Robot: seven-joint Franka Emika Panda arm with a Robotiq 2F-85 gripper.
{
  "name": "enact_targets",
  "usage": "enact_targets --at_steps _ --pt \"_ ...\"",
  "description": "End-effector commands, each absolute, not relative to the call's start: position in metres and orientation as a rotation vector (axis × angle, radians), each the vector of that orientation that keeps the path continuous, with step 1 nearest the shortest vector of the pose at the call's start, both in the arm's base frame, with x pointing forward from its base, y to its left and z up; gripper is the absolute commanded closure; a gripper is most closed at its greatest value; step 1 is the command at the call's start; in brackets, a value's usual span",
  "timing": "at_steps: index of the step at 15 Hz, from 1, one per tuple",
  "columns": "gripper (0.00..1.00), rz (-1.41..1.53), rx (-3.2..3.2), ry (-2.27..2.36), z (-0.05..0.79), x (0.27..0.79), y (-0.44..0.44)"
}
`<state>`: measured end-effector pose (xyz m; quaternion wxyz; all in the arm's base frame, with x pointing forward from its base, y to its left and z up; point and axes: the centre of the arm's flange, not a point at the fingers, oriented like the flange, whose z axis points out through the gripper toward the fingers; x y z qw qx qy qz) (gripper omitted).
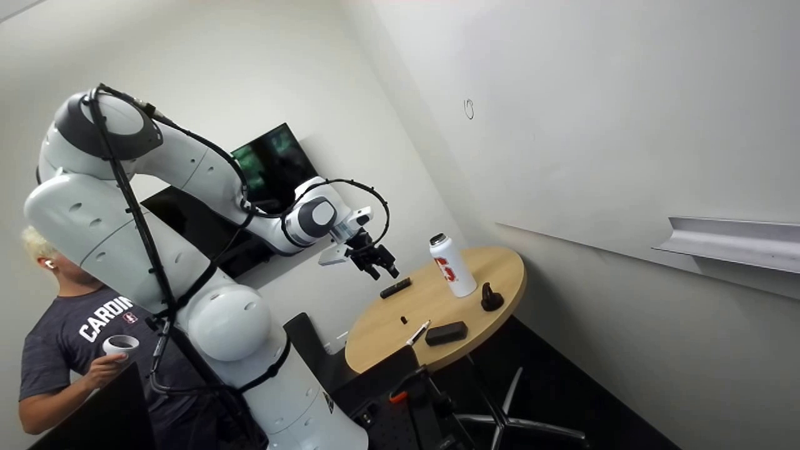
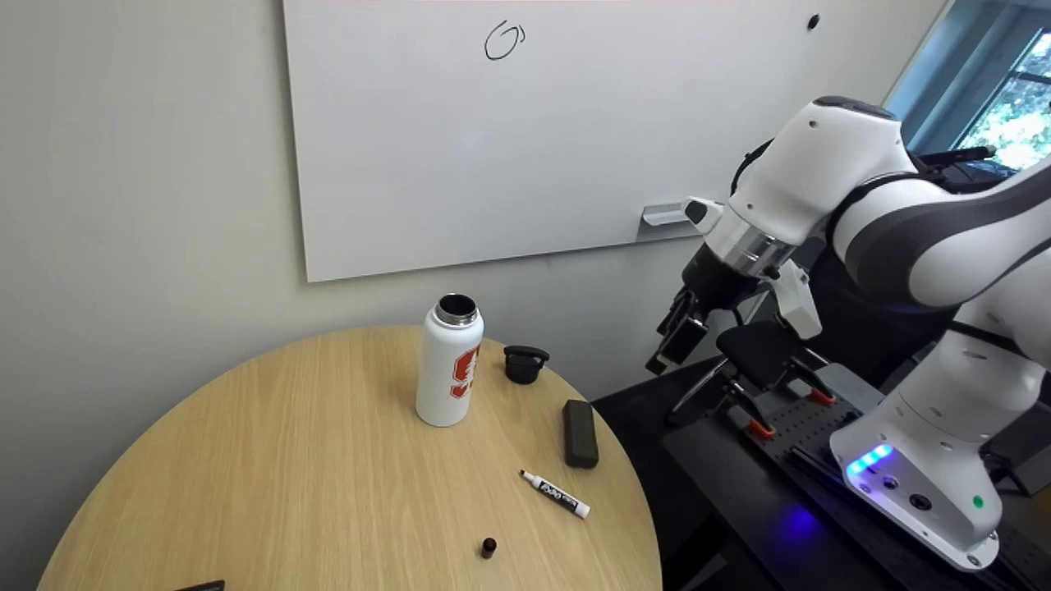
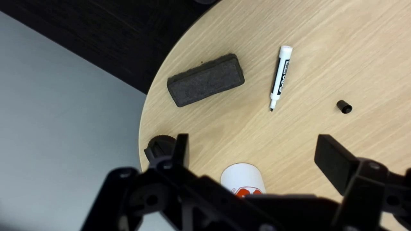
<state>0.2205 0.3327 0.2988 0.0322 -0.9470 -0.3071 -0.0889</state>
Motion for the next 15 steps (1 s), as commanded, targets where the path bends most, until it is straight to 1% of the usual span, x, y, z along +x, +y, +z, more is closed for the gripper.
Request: enact_targets --at_steps 1,7,15 --pt "0.00 -0.240 -3.001 -0.936 0.269 0.216 0.366" --pt "0.00 -0.137 -2.995 -0.942 0.222 0.193 0.408" --pt "0.00 0.012 -2.827 -1.095 0.164 0.215 0.447"
